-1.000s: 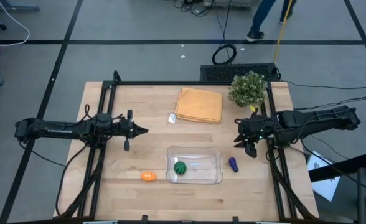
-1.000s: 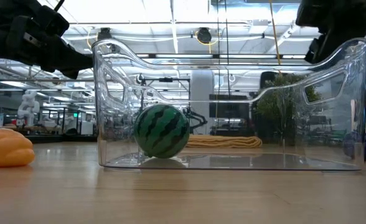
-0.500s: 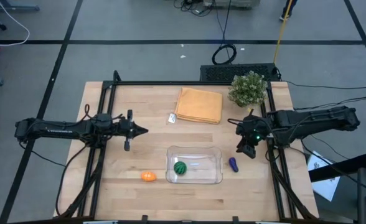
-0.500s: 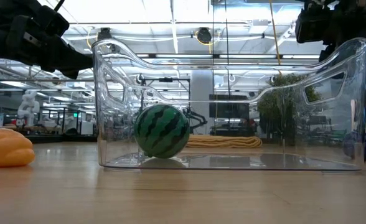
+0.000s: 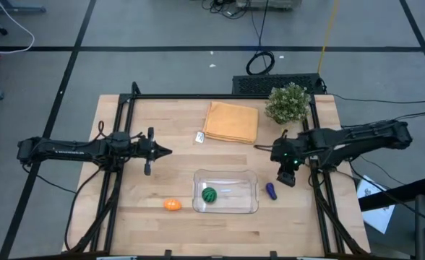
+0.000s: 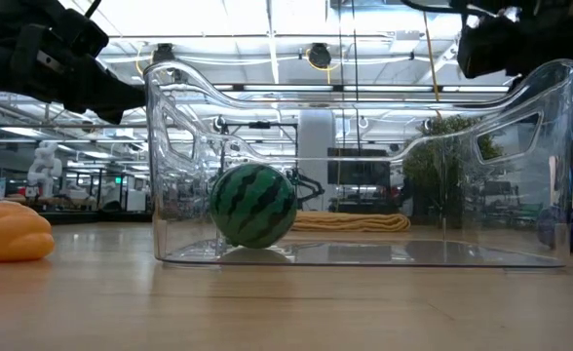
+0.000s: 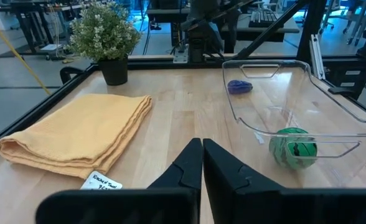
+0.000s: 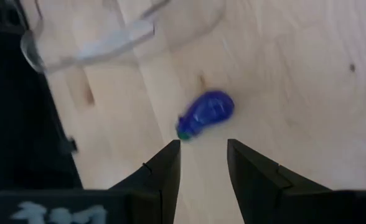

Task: Pick and placing Produce into tupperware
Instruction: Put the eggplant into the transparent bin

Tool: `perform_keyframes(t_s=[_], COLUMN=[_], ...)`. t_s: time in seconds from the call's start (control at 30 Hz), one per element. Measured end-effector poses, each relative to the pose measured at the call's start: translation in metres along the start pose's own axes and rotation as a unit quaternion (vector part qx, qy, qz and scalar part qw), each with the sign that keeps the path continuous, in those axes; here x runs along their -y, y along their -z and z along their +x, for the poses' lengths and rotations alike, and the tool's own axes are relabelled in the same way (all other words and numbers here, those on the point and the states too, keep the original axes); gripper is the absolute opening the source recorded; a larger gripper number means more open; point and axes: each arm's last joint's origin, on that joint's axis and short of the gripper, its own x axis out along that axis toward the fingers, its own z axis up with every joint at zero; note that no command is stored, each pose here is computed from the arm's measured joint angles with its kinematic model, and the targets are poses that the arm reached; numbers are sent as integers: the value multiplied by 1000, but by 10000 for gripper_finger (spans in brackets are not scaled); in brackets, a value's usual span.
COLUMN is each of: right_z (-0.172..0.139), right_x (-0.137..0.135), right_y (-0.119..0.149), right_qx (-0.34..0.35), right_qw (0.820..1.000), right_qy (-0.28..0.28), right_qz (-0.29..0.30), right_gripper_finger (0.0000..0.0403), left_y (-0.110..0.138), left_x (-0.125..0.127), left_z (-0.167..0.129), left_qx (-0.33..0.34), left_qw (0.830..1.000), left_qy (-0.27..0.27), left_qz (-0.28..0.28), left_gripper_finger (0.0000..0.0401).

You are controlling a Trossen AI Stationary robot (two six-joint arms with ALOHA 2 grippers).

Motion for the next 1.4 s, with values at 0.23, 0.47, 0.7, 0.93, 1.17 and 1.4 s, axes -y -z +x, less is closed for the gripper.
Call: perform_keyframes(t_s=[0.23,0.47,0.7,0.93,1.17,1.4], right_z=[0,11,13,17,21,25], right_x=[-14,-15,-15,-26,-36,-47], right_y=[-21,-30,-29,-29,-29,-21], right_qx=[-56,-68,-79,-65,-48,-56], right_qw=[996,996,995,994,986,941], right_qy=[58,64,68,51,32,15], right_qz=[-40,1,-7,-65,-155,-335], right_gripper_finger=[121,121,121,121,121,121], left_y=[1,1,1,1,1,1], left_x=[0,0,0,0,0,0], left_z=[0,0,0,0,0,0], left_qx=[-3,-3,-6,-7,-7,-7], left_qw=[1000,1000,1000,1000,1000,1000], left_qy=[-1,-1,-1,-1,-2,-2], left_qz=[0,-1,-2,-1,-1,-2], left_gripper_finger=[10,2,22,24,24,24])
